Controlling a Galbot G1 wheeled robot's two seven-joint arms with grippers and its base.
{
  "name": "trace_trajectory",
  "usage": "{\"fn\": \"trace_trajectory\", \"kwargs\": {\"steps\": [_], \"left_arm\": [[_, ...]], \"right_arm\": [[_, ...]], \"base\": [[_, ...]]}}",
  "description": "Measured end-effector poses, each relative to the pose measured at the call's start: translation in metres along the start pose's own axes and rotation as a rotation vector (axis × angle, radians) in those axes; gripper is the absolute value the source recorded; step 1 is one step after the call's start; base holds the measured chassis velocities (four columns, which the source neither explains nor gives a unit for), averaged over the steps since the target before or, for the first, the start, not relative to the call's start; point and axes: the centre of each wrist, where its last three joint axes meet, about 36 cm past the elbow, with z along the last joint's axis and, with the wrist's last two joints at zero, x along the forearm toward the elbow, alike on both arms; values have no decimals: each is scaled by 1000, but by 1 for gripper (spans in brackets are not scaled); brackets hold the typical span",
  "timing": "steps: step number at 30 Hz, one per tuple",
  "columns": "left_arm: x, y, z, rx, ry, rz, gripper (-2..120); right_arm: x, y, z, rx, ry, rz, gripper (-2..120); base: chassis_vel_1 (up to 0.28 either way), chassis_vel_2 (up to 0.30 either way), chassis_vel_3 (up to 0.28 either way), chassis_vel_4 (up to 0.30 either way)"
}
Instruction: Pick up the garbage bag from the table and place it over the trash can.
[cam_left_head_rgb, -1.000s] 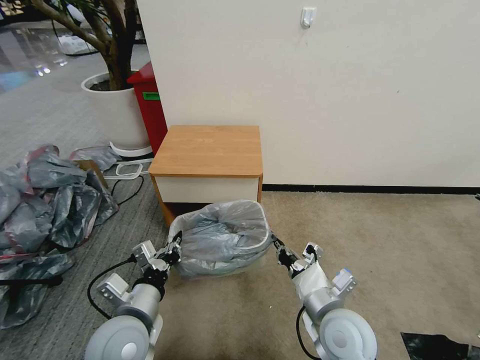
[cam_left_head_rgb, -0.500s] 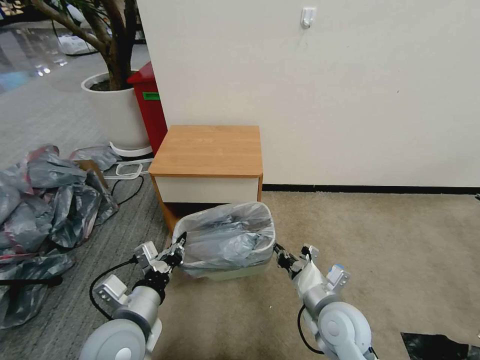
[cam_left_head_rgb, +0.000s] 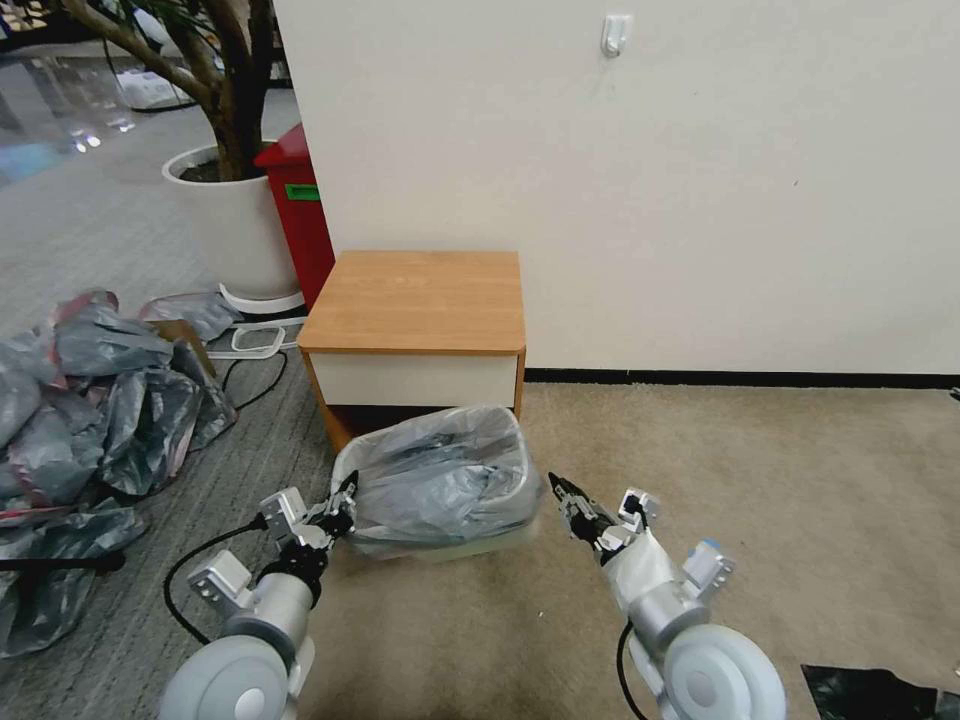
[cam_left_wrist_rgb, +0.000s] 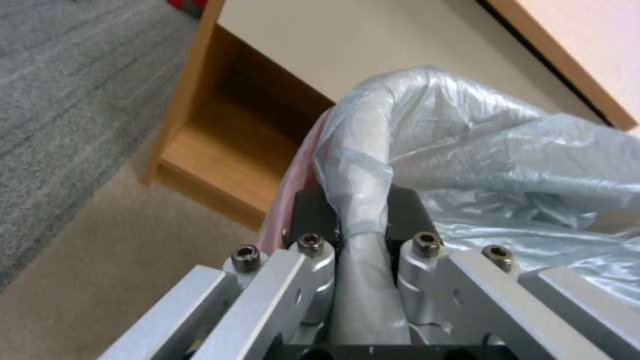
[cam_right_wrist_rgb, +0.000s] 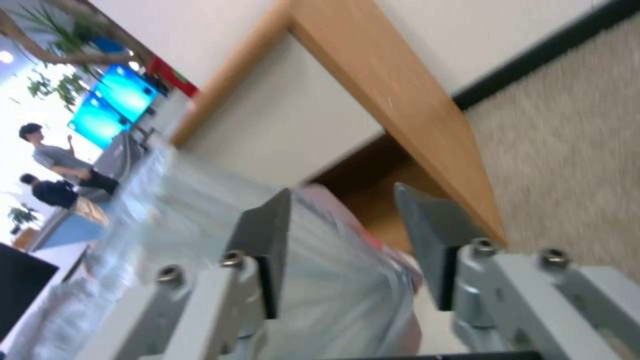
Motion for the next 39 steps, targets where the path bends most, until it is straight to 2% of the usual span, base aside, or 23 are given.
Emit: {"fn": "trace_trajectory", "kwargs": {"steps": [2,4,6,9,10,12,13,15,17,18,21,22,23,26,29,31,32,35,39], "left_arm": [[0,1,0,-2,1,-4,7],[-1,1,0,-24,0,-10,7],[-1,1,0,-39,-1,-11,7],[-1,0,0,-109,-6,-13,7],[-1,0,0,-109,-6,-13,7],[0,-3,0,-178,-18,-5,7],[1,-4,-1,-209,-17,-3,7],[2,-6,-2,-227,-18,1,7],[4,-9,-3,-290,-28,11,7],[4,-9,-3,-290,-28,11,7],[6,-12,-2,-344,-42,25,7],[7,-13,-2,-356,-47,30,7],[7,-13,-2,-356,-47,30,7],[9,-18,-1,-400,-69,49,7],[9,-19,0,-430,-87,60,7],[11,-21,0,-459,-104,76,7],[11,-21,0,-459,-104,76,7],[13,-24,1,-473,-114,90,7],[15,-28,0,-475,-121,102,7]], "right_arm": [[3,3,-5,4,-18,-7,48],[9,12,-23,35,-63,-36,60],[11,17,-31,57,-76,-57,64],[7,40,-67,196,-104,-194,78],[7,40,-67,196,-104,-194,78],[1,52,-87,315,-86,-299,82],[-2,57,-94,384,-55,-349,78],[-3,60,-98,426,-32,-377,75],[-8,67,-106,605,92,-508,63],[-8,67,-106,605,92,-508,63],[-21,75,-106,782,200,-589,49],[-26,79,-104,826,220,-606,44],[-26,79,-104,826,220,-606,44],[-45,97,-101,979,302,-633,31],[-52,104,-99,1037,348,-627,23],[-60,110,-96,1090,393,-606,11],[-60,110,-96,1090,393,-606,11],[-72,110,-91,1150,394,-569,0],[-80,107,-84,1188,404,-550,0]], "base": [[0,0,0,0],[0,0,0,0],[0,0,0,0],[0,0,0,0],[0,0,0,0],[0,0,0,0],[0,0,0,0],[0,0,0,0],[0,0,0,0],[0,0,0,0],[0,0,0,0],[0,0,0,0],[0,0,0,0],[0,0,0,0],[0,0,0,0],[0,0,0,0],[0,0,0,0],[0,0,0,0],[0,0,0,0]]}}
